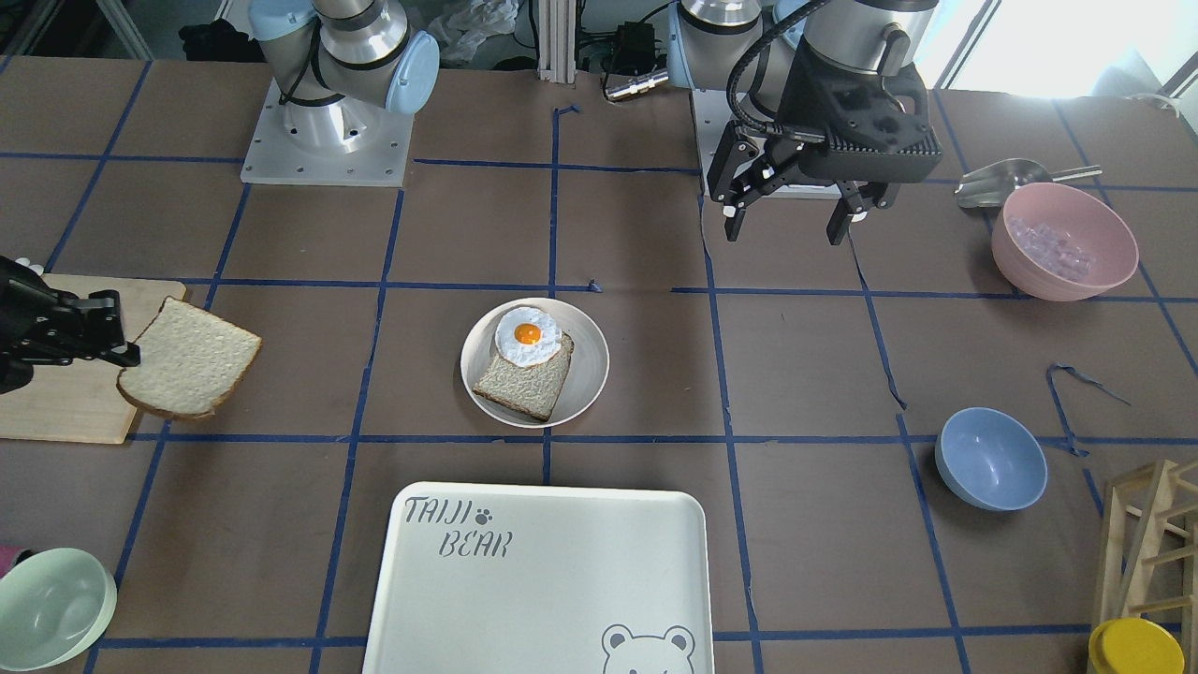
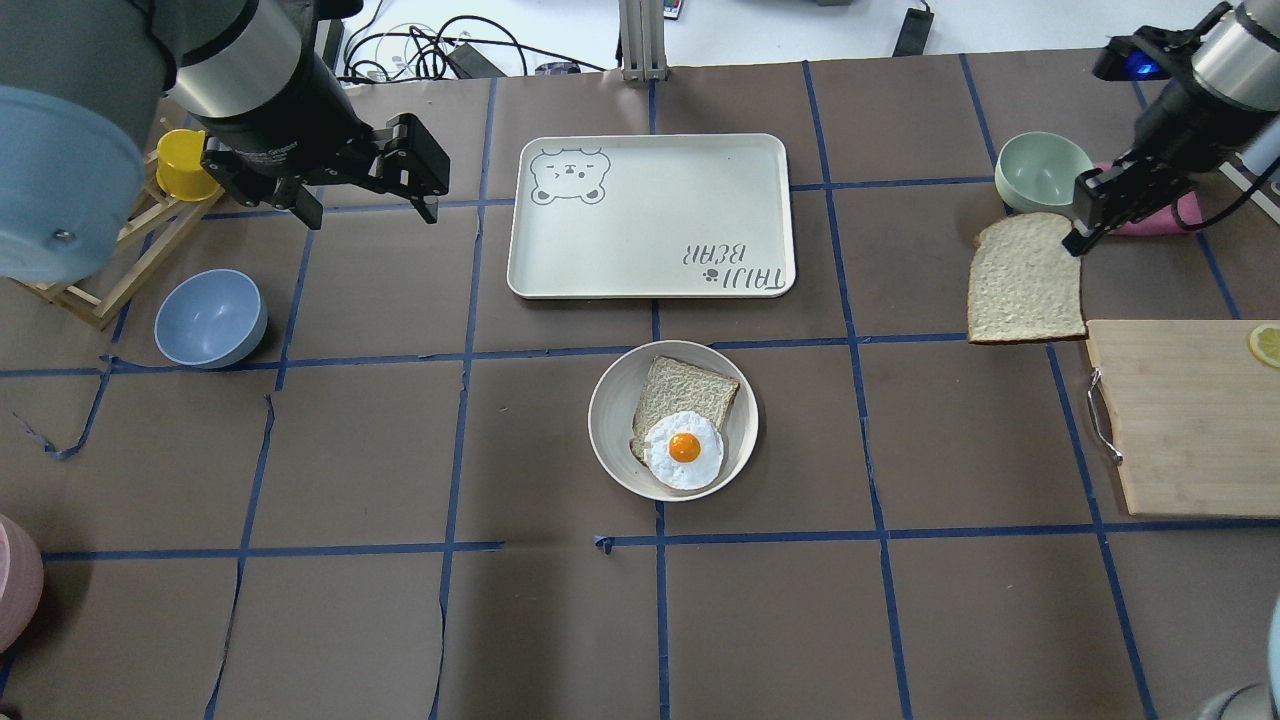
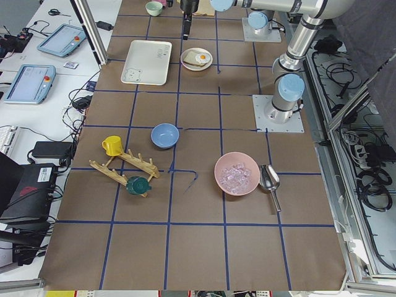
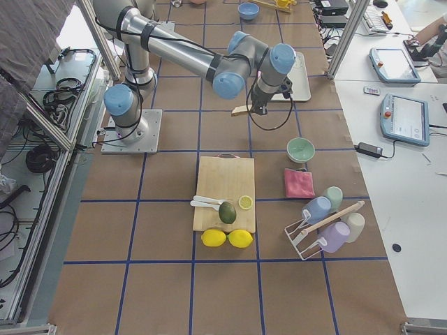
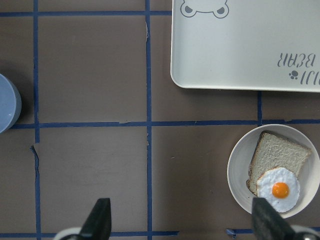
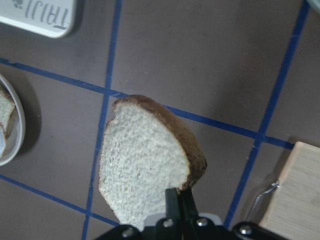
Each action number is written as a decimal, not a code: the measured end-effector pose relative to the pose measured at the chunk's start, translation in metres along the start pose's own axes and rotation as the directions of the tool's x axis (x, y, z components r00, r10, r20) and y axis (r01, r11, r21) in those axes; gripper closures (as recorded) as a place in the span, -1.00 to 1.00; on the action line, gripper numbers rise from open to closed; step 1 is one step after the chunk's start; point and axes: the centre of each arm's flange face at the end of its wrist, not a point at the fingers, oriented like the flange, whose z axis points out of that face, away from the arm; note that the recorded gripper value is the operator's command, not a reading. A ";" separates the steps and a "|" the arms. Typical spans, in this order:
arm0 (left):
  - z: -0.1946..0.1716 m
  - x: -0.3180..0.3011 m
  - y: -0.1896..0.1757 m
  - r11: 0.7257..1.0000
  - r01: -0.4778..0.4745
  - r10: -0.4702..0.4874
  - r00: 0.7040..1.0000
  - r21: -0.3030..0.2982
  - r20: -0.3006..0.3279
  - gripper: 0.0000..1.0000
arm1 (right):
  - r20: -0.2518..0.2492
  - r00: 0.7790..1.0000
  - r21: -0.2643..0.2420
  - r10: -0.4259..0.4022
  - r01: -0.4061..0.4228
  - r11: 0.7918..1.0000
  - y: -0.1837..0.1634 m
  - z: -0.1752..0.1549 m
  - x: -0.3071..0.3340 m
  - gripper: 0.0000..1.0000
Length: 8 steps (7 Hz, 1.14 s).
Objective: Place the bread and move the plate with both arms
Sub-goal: 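Carry the bread over the white bowl and drop it onto the egg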
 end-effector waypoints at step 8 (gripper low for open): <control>-0.001 -0.002 0.000 1.000 0.003 -0.003 1.000 0.001 0.002 -1.00 | 0.138 0.990 0.055 -0.020 0.013 0.998 -0.002 0.201 -0.260 1.00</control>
